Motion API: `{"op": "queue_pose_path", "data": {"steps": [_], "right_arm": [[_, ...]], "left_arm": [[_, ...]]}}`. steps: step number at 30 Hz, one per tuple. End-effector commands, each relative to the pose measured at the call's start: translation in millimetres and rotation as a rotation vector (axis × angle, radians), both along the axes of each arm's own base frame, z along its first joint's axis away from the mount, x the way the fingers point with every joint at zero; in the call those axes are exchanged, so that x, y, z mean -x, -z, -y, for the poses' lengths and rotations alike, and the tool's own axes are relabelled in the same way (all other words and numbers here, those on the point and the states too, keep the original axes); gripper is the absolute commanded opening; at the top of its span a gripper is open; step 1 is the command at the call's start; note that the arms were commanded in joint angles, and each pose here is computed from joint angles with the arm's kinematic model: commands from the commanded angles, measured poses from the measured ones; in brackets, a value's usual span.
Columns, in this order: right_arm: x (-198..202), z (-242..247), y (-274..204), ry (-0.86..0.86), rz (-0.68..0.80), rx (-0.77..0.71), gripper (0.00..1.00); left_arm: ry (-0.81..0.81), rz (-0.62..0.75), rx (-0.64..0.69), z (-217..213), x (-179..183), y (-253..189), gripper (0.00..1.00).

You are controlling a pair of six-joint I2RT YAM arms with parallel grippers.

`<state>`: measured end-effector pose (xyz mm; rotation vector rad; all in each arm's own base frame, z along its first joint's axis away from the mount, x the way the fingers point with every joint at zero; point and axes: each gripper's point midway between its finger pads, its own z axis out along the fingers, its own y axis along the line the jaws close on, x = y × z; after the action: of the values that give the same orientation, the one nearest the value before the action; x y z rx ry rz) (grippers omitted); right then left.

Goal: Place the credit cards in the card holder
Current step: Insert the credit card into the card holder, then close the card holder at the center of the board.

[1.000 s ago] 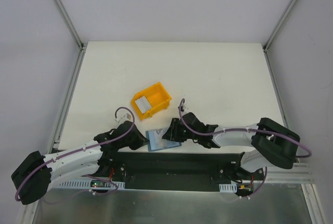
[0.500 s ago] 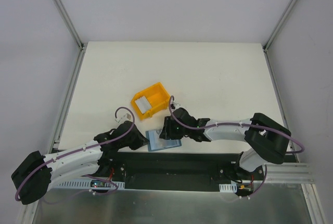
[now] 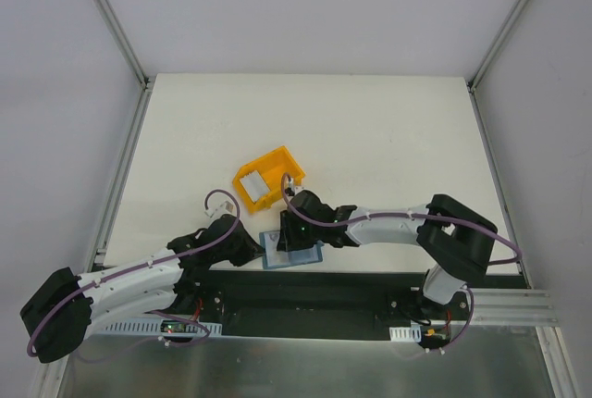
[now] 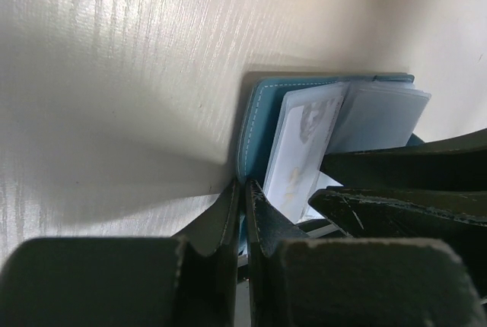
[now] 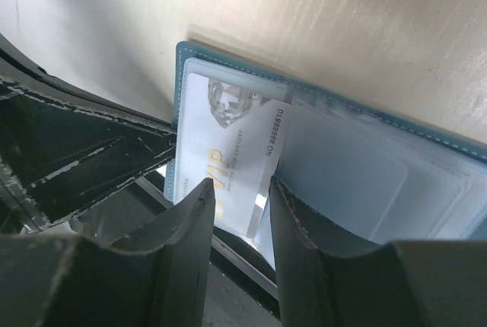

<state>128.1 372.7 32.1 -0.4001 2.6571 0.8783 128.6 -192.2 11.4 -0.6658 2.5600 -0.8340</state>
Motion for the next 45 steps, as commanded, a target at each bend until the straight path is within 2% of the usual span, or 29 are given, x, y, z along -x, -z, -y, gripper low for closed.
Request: {"op": "queue_pose_path", "data": {"steps": [1, 6, 13, 16, 25, 30, 37, 45], "right_arm": [[14, -29, -26, -0.091, -0.026, -0.101, 0.36], [1, -13, -38, -0.072, 0.078, -0.056, 0.4], [-25, 61, -62, 0.071, 0.265, 0.167, 0.53], [-24, 88, -58, 0.1, 0.267, 0.27, 0.59], [-14, 86, -33, 0.118, 0.17, 0.35, 0.6], [-15, 94, -24, 0.14, 0.175, 0.402, 0.52], [-17, 103, -21, 0.163, 0.199, 0.398, 0.25], [-20, 119, -16, 0.226, 0.236, 0.376, 0.12]], "left_arm": [[0.0, -0.043, -0.088, -16, 8, 16, 0.02], [0.018, -0.021, -0.082, -13, 5, 10, 0.0], [0.066, 0.033, -0.038, -1, 0, -15, 0.0], [0.093, 0.059, -0.033, 3, -3, -25, 0.0], [0.167, 0.067, -0.043, 19, -9, -43, 0.0], [0.183, 0.065, -0.067, 20, -12, -46, 0.0], [0.248, 0.069, -0.077, 30, -13, -57, 0.03], [0.323, 0.038, -0.115, 44, -19, -60, 0.07]]}}
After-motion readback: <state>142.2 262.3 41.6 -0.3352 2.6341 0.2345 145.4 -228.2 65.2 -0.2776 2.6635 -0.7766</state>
